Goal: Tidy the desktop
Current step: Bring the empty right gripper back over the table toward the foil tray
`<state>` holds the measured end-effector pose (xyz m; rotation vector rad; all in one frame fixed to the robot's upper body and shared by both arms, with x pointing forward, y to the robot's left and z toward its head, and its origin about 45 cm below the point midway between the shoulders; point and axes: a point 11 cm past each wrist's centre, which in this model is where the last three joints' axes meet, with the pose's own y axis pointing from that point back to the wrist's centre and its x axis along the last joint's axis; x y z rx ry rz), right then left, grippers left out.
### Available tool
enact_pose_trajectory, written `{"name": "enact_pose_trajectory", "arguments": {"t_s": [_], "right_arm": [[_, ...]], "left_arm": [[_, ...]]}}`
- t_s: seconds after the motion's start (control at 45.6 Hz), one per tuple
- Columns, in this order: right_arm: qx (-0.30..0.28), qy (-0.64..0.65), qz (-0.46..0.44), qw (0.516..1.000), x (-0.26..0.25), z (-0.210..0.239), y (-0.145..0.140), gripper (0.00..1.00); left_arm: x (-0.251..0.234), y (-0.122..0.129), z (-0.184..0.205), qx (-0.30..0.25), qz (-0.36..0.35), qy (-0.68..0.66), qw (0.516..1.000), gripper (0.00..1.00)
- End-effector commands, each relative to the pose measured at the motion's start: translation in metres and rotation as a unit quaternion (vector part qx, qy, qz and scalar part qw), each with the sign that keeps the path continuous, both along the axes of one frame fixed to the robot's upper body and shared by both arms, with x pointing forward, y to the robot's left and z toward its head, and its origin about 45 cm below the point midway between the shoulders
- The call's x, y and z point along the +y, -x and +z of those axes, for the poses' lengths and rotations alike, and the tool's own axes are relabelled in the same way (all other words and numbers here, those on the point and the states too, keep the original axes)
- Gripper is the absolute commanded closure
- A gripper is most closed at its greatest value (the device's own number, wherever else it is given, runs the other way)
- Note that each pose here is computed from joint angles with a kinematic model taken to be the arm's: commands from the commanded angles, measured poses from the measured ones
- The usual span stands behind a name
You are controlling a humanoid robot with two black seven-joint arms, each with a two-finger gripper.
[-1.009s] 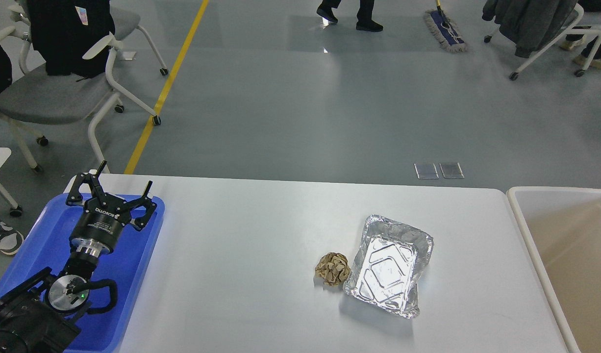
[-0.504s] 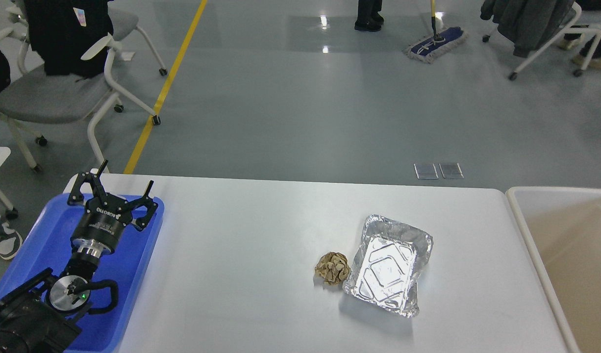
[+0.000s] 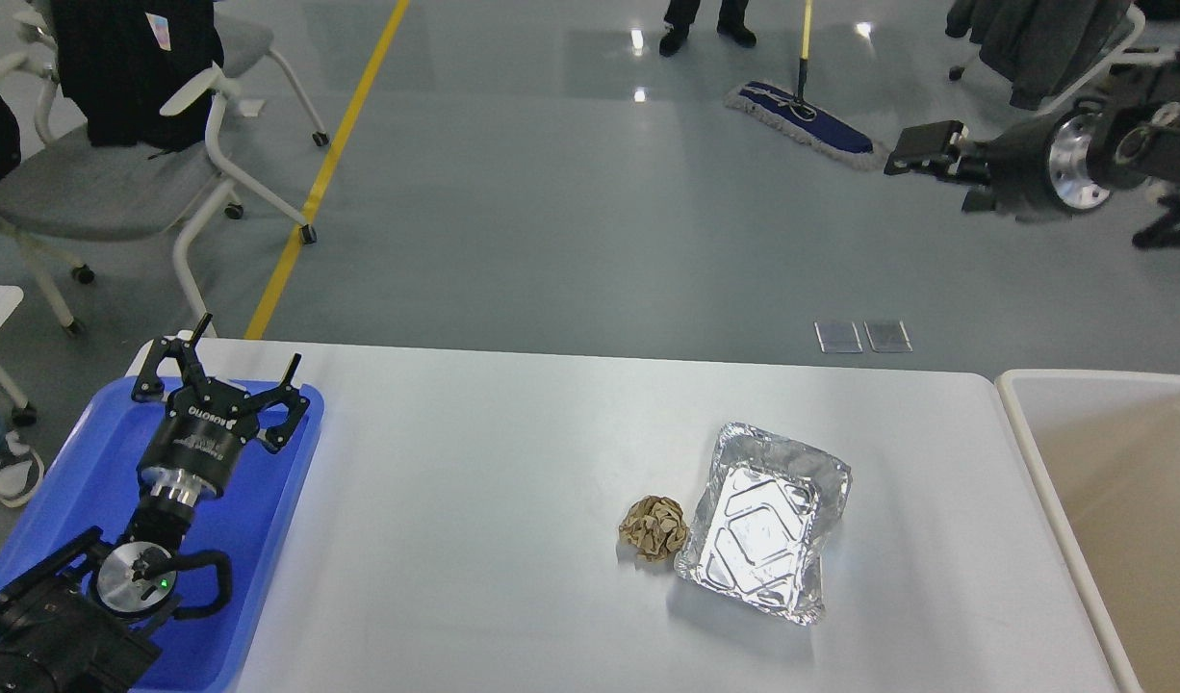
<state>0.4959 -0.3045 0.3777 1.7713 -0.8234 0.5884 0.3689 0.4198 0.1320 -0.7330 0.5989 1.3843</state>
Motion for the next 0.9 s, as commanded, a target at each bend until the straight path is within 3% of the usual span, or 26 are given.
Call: {"name": "enact_pose_trajectory", "arguments": {"t_s": [0.0, 0.219, 0.504, 0.877], "right_arm": [[0.071, 0.121, 0.125, 0.982, 0.091, -0.009, 0.017, 0.01], [0.125, 0.15, 0.185, 0.963, 0.13, -0.03, 0.046, 0.0], [0.275, 0.134, 0.212, 0.928, 0.151, -0.07, 0.096, 0.0], [0.298, 0.091, 0.175, 0.934, 0.142, -0.078, 0.098, 0.0]], "left_arm": [[0.001, 0.0, 0.0, 0.0, 0.0, -0.001, 1.0, 0.01], [0.001, 0.0, 0.0, 0.0, 0.0, -0.001, 1.0, 0.01], [0.001, 0.001, 0.0, 0.001, 0.001, -0.001, 1.0, 0.01], [0.001, 0.001, 0.0, 0.001, 0.001, -0.001, 1.0, 0.01]]}}
